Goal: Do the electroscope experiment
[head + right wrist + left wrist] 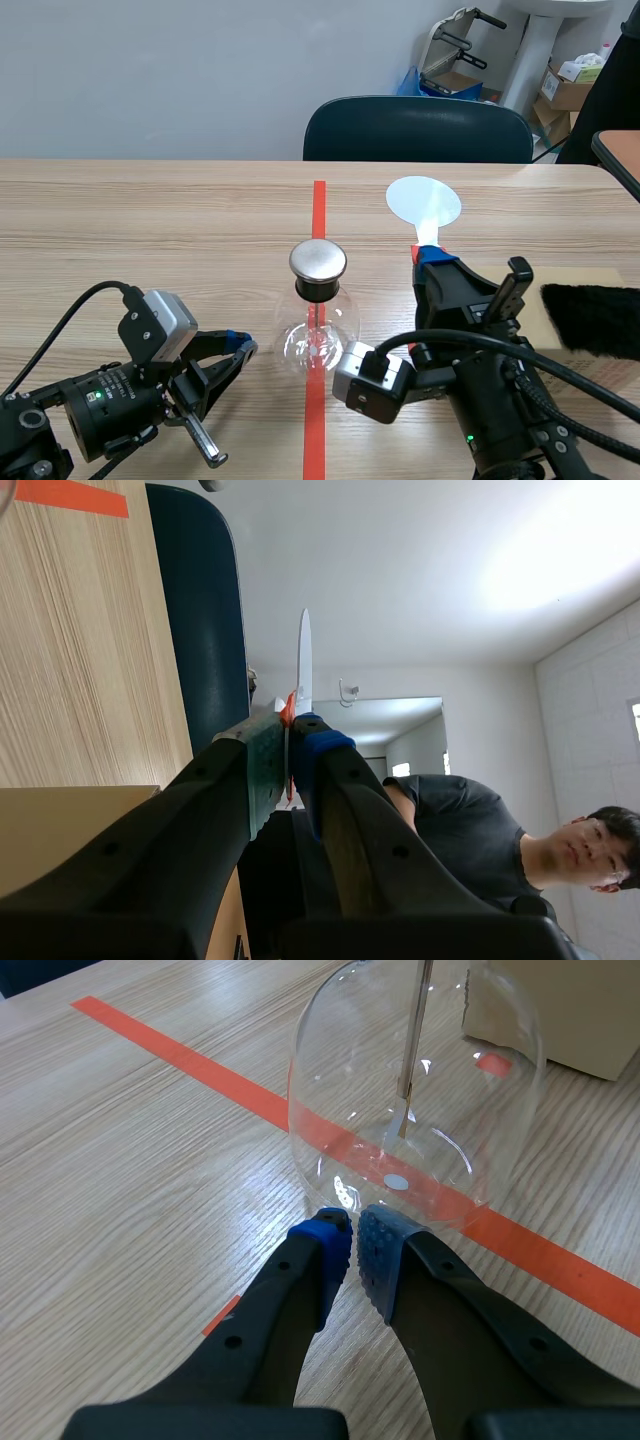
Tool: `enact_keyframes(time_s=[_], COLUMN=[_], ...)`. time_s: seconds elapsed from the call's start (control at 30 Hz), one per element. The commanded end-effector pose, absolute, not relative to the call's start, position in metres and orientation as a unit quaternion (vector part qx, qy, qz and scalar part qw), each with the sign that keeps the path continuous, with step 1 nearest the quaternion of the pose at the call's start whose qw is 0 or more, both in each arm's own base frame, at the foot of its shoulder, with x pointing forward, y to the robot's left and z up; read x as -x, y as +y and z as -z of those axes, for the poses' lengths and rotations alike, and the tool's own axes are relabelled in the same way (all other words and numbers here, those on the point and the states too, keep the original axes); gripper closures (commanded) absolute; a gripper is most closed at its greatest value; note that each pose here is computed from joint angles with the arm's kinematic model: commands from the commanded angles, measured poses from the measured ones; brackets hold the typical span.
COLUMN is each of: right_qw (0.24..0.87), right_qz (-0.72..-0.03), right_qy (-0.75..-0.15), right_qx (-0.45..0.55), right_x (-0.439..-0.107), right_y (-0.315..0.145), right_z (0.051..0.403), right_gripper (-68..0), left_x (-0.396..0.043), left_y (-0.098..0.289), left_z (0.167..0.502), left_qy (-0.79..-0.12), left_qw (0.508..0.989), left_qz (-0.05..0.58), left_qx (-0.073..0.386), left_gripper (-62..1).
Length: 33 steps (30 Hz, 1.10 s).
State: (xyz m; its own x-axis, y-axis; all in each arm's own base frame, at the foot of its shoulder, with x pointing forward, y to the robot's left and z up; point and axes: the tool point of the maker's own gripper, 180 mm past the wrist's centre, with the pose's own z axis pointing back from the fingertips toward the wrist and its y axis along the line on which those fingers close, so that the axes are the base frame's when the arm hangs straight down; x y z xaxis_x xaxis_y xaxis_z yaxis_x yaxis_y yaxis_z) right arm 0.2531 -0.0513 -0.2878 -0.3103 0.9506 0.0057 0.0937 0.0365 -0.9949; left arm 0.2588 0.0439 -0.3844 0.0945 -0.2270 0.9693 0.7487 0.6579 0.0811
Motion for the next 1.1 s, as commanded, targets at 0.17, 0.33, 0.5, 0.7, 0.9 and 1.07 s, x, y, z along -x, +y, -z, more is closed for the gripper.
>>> enact_keyframes(time_s=[0.17,0.33,0.5,0.7,0.9,1.07], right_qw=[0.382,0.382,0.382,0.382,0.382,0.375], right_qz=[-0.53,-0.53,-0.53,-0.53,-0.53,-0.535], right_qy=[-0.613,-0.614,-0.614,-0.614,-0.614,-0.618], right_qx=[0.444,0.444,0.444,0.444,0.444,0.438], right_x=[-0.2563,-0.2563,-0.2563,-0.2563,-0.2564,-0.255], right_y=[-0.0504,-0.0504,-0.0504,-0.0504,-0.0503,-0.0466], right_z=[0.2743,0.2743,0.2743,0.2743,0.2742,0.2743], right_gripper=[-1.9,-1.9,-1.9,-1.9,-1.9,-1.9], left_x=[-0.2626,-0.2626,-0.2626,-0.2625,-0.2625,-0.2625], left_y=[0.0398,0.0398,0.0398,0.0399,0.0399,0.0399], left_z=[0.3754,0.3754,0.3756,0.3759,0.3759,0.3759], left_qy=[-0.589,-0.589,-0.589,-0.588,-0.588,-0.588], left_qw=[0.694,0.694,0.695,0.695,0.695,0.695], left_qz=[0.342,0.342,0.342,0.342,0.342,0.342], left_qx=[0.232,0.232,0.232,0.232,0.232,0.232], left_gripper=[-7.0,-7.0,-7.0,-7.0,-7.0,-7.0])
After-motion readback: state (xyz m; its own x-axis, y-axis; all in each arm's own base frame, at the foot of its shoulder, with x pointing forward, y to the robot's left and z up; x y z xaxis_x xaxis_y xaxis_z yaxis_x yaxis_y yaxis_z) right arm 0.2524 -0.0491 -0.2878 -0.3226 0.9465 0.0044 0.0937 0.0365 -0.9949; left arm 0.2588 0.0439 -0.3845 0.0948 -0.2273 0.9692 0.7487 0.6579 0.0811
